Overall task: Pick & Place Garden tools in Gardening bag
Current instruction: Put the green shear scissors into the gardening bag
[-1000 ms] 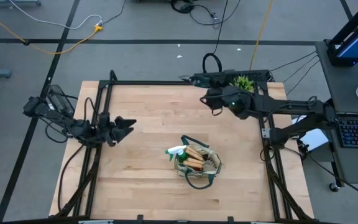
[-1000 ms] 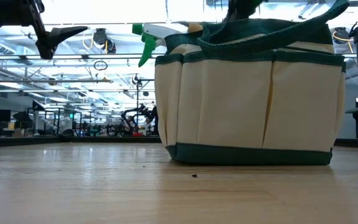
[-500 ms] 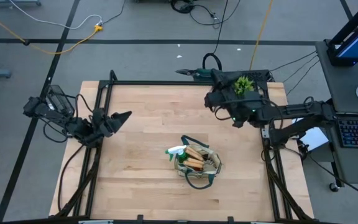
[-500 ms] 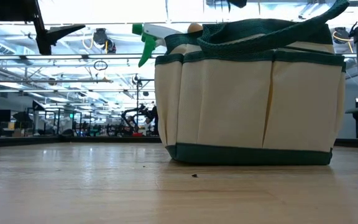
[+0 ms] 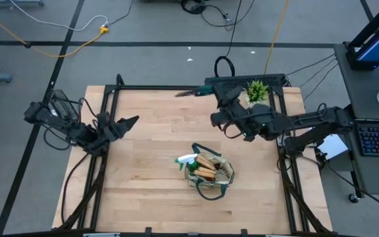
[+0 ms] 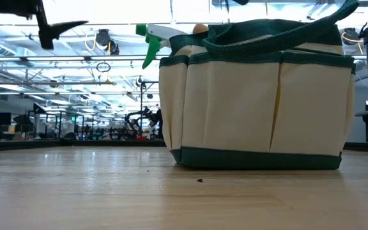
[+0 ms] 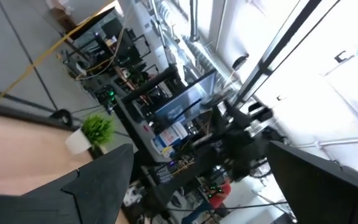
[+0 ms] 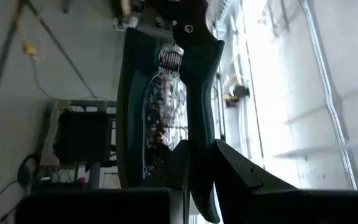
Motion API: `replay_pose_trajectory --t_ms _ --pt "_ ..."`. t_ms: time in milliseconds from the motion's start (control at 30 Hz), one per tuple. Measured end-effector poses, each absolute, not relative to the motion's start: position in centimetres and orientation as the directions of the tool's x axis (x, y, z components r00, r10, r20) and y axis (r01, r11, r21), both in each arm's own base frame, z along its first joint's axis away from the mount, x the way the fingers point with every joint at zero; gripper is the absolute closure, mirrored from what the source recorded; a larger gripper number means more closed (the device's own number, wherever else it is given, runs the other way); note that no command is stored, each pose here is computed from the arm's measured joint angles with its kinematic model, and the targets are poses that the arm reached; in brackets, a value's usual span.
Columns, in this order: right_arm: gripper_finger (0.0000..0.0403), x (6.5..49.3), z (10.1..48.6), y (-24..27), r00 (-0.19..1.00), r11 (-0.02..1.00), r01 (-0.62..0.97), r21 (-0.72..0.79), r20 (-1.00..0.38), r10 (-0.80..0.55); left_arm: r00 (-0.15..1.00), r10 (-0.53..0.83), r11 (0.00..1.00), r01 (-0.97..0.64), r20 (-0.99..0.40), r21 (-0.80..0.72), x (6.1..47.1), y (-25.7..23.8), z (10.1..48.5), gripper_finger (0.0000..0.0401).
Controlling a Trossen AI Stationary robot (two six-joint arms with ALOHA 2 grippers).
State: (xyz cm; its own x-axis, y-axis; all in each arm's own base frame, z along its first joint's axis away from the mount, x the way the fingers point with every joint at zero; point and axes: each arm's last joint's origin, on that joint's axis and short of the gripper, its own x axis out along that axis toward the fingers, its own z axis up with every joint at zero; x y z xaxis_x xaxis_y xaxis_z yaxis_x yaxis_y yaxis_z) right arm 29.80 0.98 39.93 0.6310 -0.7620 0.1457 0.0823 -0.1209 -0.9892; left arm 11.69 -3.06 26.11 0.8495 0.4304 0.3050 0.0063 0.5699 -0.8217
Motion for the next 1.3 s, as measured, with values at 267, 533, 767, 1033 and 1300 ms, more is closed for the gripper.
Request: replay_pose_trajectory --t_ms 267,533,767,1033,1300 --pt "0.0366 31.4 38.4 1.9 0.711 -0.174 -0.001 -0.985 0.122 -0.693 0.853 0.426 0.673 -0.076 0.302 -0.735 13.8 -4.1 32.3 0.0027" --pt "0.0366 32.4 37.5 2.5 0.777 -0.26 -0.07 -0.963 0.111 -0.619 0.893 0.413 0.741 -0.215 0.18 -0.636 16.4 -4.9 38.2 0.0027" --pt "0.0366 32.5 37.2 2.7 0.799 -0.288 -0.103 -0.952 0.093 -0.594 0.928 0.357 0.81 -0.251 0.107 -0.53 19.2 -5.1 41.3 0.0027" --pt "0.0366 32.6 37.1 2.8 0.816 -0.327 -0.125 -0.937 0.091 -0.57 0.953 0.299 0.855 -0.291 -0.05 -0.43 23.2 -4.3 43.0 0.0027" --pt "0.0366 33.1 36.5 3.3 0.851 -0.414 -0.169 -0.894 0.079 -0.519 0.975 0.166 0.841 -0.219 -0.149 -0.495 25.2 -1.9 45.3 0.0027"
